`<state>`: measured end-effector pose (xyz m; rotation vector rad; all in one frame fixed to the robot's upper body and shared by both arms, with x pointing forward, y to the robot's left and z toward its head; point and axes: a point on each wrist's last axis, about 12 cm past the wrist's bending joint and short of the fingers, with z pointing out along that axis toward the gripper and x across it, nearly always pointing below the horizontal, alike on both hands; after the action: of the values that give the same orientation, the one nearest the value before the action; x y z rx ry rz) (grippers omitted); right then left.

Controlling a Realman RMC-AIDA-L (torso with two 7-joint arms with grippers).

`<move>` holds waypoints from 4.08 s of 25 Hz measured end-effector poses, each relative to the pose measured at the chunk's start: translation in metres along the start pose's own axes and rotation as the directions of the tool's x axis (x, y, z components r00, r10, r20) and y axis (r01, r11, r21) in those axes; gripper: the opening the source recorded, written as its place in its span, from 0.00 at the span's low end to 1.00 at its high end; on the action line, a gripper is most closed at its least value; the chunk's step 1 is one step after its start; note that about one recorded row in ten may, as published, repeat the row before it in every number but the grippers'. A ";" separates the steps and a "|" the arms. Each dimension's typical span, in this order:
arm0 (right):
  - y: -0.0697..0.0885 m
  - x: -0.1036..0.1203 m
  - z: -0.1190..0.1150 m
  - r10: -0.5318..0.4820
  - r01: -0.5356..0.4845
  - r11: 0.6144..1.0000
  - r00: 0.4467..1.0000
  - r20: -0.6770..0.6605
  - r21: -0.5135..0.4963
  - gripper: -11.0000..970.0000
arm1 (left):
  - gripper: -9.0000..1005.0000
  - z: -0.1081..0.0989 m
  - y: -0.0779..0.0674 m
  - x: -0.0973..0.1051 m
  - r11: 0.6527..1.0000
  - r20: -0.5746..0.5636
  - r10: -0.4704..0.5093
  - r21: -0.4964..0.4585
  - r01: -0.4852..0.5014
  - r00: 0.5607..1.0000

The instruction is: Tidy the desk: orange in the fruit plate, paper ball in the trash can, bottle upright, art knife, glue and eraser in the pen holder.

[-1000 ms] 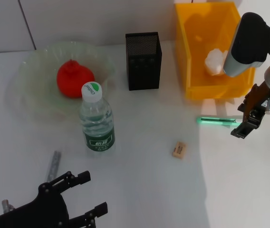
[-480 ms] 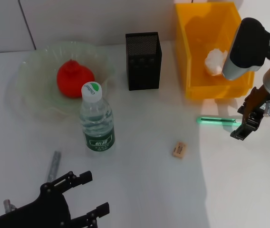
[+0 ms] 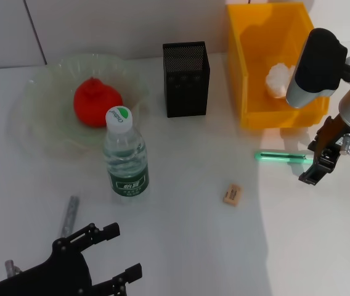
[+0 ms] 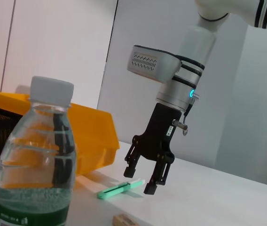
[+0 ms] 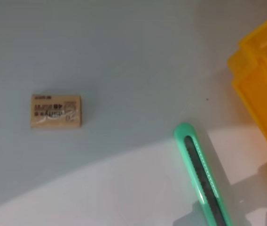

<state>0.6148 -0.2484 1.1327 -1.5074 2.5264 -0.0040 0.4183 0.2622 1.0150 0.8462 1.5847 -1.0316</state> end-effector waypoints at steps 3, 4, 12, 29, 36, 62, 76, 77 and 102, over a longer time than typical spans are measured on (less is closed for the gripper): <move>0.003 0.002 -0.001 0.001 -0.002 0.999 1.000 -0.017 -0.032 0.77 | 0.81 0.000 0.000 0.000 1.000 0.001 0.000 0.000 0.000 1.000; 0.003 0.002 -0.001 0.001 -0.002 0.999 1.000 -0.017 -0.032 0.77 | 0.81 0.000 0.000 0.000 1.000 0.001 0.000 0.000 0.000 1.000; 0.007 0.002 -0.008 0.006 -0.006 0.998 1.000 -0.006 -0.064 0.77 | 0.81 0.000 0.001 -0.001 1.000 0.005 0.002 0.002 -0.002 1.000; 0.000 0.001 -0.008 0.051 -0.050 0.998 0.998 0.028 -0.026 0.77 | 0.81 0.000 0.000 0.000 1.000 0.002 0.001 -0.001 -0.001 1.000; -0.002 0.001 -0.006 0.072 -0.072 0.997 0.997 0.021 -0.026 0.67 | 0.81 -0.001 0.000 0.000 1.000 0.003 0.000 -0.002 0.000 1.000; -0.002 0.006 0.005 0.071 -0.071 0.997 0.997 0.002 -0.020 0.43 | 0.81 0.000 0.001 -0.001 1.000 0.001 0.003 -0.002 -0.003 1.000; -0.002 0.006 0.006 0.056 -0.056 0.998 0.998 -0.015 -0.017 0.38 | 0.81 0.000 0.002 -0.001 1.000 -0.001 0.005 -0.003 -0.005 1.000; -0.002 0.006 0.006 0.056 -0.057 0.998 0.998 -0.016 -0.017 0.38 | 0.81 0.000 0.002 -0.001 1.000 -0.001 0.005 -0.003 -0.005 1.000; 0.000 0.008 0.003 0.053 -0.054 0.998 0.998 -0.023 -0.027 0.15 | 0.81 0.000 0.003 -0.001 1.000 -0.004 0.006 -0.005 -0.006 1.000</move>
<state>0.6116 -0.2551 1.1281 -1.4565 2.5936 0.0219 0.4210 0.2634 1.0156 0.8494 1.5868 -1.0217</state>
